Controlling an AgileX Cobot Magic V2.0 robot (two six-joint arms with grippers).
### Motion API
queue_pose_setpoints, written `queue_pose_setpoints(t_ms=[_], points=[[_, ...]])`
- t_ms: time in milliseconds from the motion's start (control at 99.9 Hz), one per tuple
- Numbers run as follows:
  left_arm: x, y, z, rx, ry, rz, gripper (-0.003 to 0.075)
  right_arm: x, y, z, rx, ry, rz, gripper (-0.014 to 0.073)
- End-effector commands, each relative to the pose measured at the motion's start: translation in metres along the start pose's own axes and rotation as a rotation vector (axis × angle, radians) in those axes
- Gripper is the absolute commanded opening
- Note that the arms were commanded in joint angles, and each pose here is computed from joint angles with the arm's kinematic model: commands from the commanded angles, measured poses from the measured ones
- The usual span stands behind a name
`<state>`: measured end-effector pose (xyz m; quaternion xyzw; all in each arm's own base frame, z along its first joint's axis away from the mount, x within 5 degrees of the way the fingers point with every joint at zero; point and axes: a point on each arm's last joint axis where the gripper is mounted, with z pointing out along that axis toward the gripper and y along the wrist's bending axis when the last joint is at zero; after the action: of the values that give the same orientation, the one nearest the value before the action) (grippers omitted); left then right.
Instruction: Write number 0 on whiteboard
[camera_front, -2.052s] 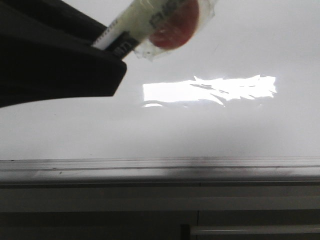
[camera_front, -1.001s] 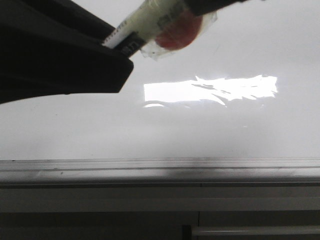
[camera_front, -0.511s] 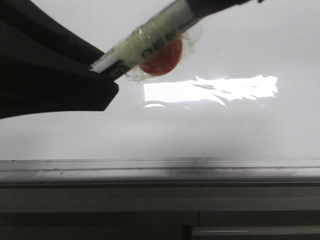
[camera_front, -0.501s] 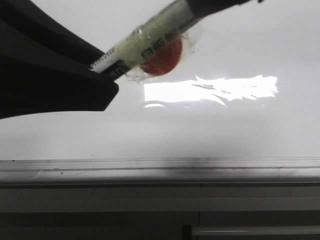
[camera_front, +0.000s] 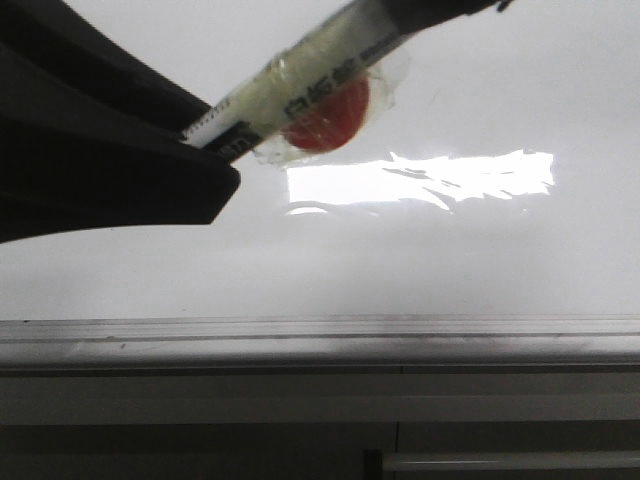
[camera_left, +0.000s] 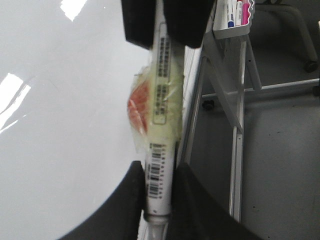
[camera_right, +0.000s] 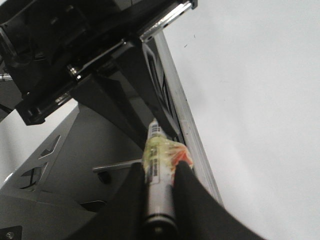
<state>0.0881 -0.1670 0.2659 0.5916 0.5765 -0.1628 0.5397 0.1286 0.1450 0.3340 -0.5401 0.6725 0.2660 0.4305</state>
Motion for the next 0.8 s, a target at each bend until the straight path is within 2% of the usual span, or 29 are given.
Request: queue_pose_setpoints(t_ms=[0, 80, 150, 300, 491, 541, 581, 611, 701, 791], points=[[-0.020, 0.006, -0.003, -0.012, -0.113, -0.018, 0.0189, -0.012, 0.002, -0.007, 0.000, -0.053, 0.000, -0.0069], [-0.018, 0.007, -0.003, -0.015, -0.091, -0.018, 0.0349, -0.012, 0.002, -0.007, 0.002, -0.054, 0.000, -0.0069], [-0.016, 0.009, -0.004, -0.030, -0.042, -0.019, 0.0420, -0.012, 0.001, -0.007, 0.007, -0.056, 0.000, -0.0069], [-0.022, 0.021, -0.023, -0.103, 0.009, -0.040, 0.0420, -0.013, 0.000, -0.007, 0.022, -0.062, 0.001, -0.0069], [-0.037, 0.034, -0.074, -0.216, -0.107, -0.086, 0.0417, -0.013, -0.001, -0.007, 0.029, -0.066, 0.002, -0.0069], [-0.039, 0.035, -0.089, -0.241, -0.158, -0.103, 0.0385, -0.013, -0.001, -0.007, 0.029, -0.067, 0.003, -0.0069], [-0.039, 0.036, -0.103, -0.265, -0.202, -0.137, 0.0317, -0.013, -0.001, -0.007, 0.027, -0.066, 0.003, -0.0069], [-0.039, 0.037, -0.108, -0.275, -0.217, -0.158, 0.0253, -0.013, -0.001, -0.007, 0.026, -0.068, 0.005, -0.0069], [-0.036, 0.037, -0.132, -0.315, -0.277, -0.208, -0.0013, -0.012, 0.001, -0.007, 0.015, -0.068, 0.015, -0.0069], [-0.030, 0.037, -0.148, -0.348, -0.291, -0.273, -0.0020, -0.011, 0.001, -0.005, 0.015, -0.077, 0.034, -0.0068]])
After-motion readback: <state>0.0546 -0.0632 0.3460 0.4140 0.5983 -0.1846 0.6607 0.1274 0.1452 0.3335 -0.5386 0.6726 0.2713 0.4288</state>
